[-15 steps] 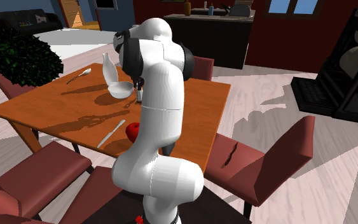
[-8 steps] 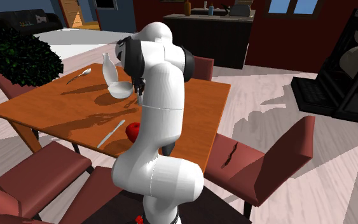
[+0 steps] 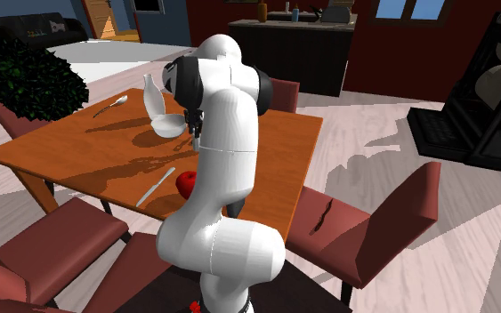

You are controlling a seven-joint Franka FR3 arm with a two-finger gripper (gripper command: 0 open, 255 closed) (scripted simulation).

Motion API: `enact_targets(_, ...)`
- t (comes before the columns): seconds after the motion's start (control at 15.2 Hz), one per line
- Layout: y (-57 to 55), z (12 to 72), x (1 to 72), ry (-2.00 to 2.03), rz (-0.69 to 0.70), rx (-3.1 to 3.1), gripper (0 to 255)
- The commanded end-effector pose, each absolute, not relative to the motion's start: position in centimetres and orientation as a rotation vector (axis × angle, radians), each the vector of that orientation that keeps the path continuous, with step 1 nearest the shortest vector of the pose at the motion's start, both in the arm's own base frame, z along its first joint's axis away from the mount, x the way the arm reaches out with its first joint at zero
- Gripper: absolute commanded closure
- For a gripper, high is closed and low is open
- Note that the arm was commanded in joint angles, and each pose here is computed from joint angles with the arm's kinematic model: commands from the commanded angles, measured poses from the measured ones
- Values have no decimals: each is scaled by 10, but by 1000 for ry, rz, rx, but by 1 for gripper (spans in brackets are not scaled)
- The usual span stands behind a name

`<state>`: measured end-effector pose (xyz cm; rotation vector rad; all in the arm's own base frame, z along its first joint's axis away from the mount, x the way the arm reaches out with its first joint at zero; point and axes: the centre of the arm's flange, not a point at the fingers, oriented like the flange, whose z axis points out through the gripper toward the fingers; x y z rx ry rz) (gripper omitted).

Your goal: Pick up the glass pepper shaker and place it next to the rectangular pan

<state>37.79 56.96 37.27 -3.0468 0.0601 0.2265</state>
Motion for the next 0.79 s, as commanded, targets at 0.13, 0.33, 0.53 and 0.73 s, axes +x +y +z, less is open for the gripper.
enact_targets(0.13,570,373,378,60,226,-3047,255)
enact_targets(0.33,570,373,378,60,226,-3047,0)
enact_targets(0.53,570,373,378,60,226,-3047,0)
enact_targets(0.73,566,412,384,60,226,-3047,0)
